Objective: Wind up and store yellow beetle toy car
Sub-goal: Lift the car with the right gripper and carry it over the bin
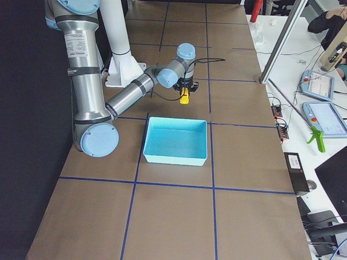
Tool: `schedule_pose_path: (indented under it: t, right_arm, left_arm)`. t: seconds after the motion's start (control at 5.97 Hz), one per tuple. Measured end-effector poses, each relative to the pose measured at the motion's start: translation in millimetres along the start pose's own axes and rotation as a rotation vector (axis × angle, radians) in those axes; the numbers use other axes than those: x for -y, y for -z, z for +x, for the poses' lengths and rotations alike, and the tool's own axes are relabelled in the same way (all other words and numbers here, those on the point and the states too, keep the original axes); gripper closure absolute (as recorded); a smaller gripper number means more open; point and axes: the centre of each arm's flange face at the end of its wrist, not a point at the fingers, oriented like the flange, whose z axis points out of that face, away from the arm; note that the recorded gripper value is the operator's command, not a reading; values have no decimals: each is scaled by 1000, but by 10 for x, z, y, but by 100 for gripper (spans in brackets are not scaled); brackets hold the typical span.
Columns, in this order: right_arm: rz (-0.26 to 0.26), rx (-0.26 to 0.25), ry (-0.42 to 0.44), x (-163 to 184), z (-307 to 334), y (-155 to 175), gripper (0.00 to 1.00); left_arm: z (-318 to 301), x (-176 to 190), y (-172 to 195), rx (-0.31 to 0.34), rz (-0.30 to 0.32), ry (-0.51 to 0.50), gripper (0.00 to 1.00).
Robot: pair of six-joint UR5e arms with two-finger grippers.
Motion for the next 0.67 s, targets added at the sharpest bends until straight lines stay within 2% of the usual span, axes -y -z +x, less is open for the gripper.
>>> schedule_pose_path:
  t: [0.34, 0.67]
  right_arm:
    - [-71, -5, 51, -993, 83, 223, 100]
    - [-157, 0, 55, -1738, 179, 49, 100]
  left_arm:
    - [10, 5, 7, 1, 2, -3, 0]
    - [23, 6, 21, 0, 4, -3, 0]
